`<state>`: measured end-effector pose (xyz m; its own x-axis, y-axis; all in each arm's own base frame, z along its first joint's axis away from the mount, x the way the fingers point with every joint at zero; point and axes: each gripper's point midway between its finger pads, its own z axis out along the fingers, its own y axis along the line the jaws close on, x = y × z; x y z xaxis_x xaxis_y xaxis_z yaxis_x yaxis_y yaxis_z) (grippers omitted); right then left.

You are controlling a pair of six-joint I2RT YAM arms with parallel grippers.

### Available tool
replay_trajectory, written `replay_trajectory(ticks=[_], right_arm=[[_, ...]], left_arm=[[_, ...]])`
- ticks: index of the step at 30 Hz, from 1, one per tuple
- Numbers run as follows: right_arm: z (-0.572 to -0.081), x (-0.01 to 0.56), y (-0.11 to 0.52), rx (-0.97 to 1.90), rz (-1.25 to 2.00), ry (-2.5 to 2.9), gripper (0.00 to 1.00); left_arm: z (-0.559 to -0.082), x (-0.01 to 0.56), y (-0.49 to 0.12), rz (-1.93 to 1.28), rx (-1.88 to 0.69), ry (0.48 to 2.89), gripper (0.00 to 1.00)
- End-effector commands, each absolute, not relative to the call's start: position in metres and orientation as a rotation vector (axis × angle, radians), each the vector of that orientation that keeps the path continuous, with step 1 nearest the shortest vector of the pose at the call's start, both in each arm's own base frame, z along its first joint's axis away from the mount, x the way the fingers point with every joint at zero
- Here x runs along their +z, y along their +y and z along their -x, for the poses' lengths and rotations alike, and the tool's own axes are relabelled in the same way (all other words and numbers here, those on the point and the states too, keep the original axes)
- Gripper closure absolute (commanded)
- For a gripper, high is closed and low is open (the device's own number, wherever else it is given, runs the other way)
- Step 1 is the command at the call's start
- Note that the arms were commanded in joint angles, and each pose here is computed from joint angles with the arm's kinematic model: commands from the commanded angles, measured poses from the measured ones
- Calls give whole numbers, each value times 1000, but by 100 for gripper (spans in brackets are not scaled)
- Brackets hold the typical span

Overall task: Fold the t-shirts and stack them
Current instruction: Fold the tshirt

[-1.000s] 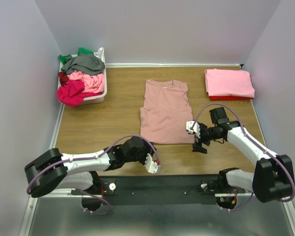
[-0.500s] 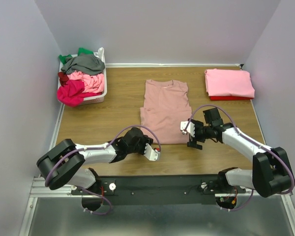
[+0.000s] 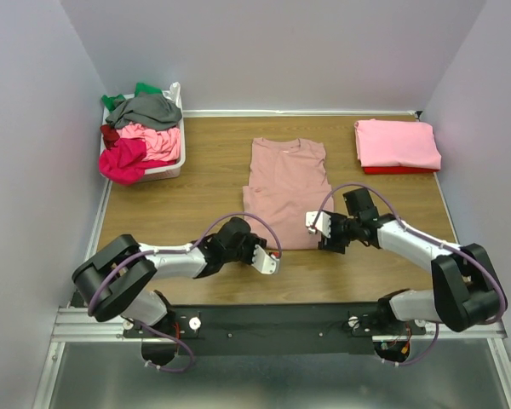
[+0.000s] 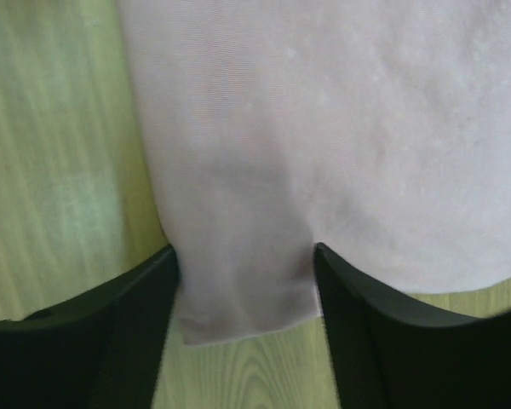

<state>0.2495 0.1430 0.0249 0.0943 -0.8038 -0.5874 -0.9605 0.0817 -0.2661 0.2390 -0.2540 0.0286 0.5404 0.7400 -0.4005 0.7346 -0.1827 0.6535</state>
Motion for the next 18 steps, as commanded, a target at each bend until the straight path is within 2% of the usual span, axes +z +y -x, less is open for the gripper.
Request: replay_trajectory(ticks=[1, 4, 5, 9, 11, 18], right_arm=[[-263, 9, 126, 177, 1727, 1874, 40], [-264, 7, 124, 173, 1711, 1908, 51], [-263, 6, 123, 178, 1715, 1916, 53], [-257, 7, 125, 228, 1726, 1950, 74], [-249, 7, 125, 266, 1735, 1975, 100], [-226, 38, 137, 419, 1762, 1917, 99]], left_arm=[[-245, 22, -255, -1926, 5, 1240, 63], [-250, 21, -258, -1925, 5, 1250, 79], [-252, 22, -259, -1923, 11, 1250, 100], [-254, 22, -265, -1919, -21, 1263, 100], [-253, 25, -268, -1914, -42, 1255, 100], [-236, 50, -273, -1893, -138, 1190, 100]])
